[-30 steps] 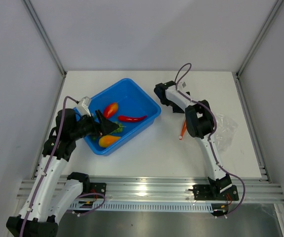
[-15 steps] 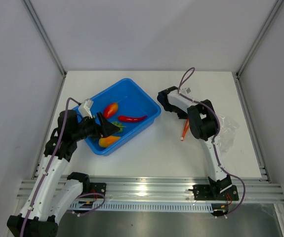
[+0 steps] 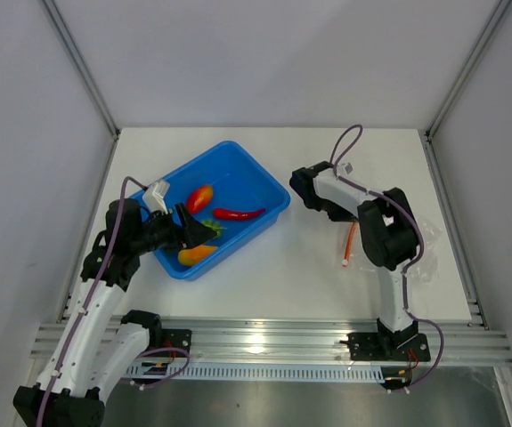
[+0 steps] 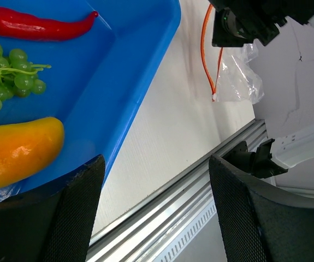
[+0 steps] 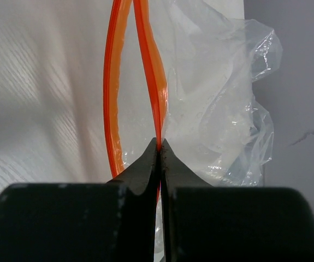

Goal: Place the food in the zip-top bag and seal the zipper
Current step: Pick up the zipper food storage bag at the center of the board.

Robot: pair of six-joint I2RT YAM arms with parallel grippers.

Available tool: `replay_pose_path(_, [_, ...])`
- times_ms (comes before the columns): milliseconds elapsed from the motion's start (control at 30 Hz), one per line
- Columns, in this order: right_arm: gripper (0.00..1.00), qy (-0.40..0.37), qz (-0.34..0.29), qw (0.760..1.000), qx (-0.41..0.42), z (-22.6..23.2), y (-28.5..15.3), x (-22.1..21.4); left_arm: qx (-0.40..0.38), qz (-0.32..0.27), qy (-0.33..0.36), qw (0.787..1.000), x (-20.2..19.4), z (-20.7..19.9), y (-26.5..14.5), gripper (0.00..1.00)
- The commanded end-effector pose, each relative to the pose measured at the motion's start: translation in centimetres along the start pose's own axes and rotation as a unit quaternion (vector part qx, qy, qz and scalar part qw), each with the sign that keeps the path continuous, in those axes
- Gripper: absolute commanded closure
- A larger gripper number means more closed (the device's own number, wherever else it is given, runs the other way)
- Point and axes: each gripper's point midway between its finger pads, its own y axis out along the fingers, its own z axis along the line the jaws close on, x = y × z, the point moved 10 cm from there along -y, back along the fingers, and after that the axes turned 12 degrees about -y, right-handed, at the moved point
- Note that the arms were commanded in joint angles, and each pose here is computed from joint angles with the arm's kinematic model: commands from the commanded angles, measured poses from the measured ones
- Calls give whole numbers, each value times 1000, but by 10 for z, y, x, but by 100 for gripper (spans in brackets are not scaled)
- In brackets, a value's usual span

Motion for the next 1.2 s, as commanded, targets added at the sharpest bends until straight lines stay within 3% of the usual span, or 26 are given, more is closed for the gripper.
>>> replay_pose_path(0, [100, 25, -35, 998, 41, -8, -13, -6, 14, -16, 10, 1000, 4, 1, -1, 22])
replay_pose_path(67, [100, 59, -73, 991, 90, -15, -28, -4, 24, -23, 9, 999, 5, 2, -1, 24])
replay_pose_path(133, [100, 34, -82, 982, 164, -12, -36, -18, 41, -35, 9, 998, 9, 3, -1, 24])
replay_pose_path(167, [100, 67, -115, 970, 201, -22, -48, -14, 46, -37, 8, 998, 11, 3, 0, 25])
replay_pose_path(300, [100, 70, -166, 932, 314, -33, -71, -25, 75, -59, 8, 995, 24, 0, 2, 25])
replay_pose_path(533, [100, 64, -217, 879, 421, -47, -87, -27, 118, -96, -8, 988, 52, -3, 15, 24])
replay_pose_path(700, [100, 53, -242, 861, 443, -58, -98, -14, 151, -101, -26, 983, 77, -5, 35, 23])
replay_pose_path(967, [100, 55, -209, 831, 512, -100, -113, -18, 293, -68, -35, 953, 96, -7, 64, 22])
replay_pose_path(1000, [100, 57, -199, 817, 538, -104, -117, -18, 323, -63, -35, 944, 101, -3, 72, 22])
replay_pose_path(1167, [100, 45, -171, 801, 572, -115, -129, -22, 416, -12, -26, 909, 93, 10, 78, 21])
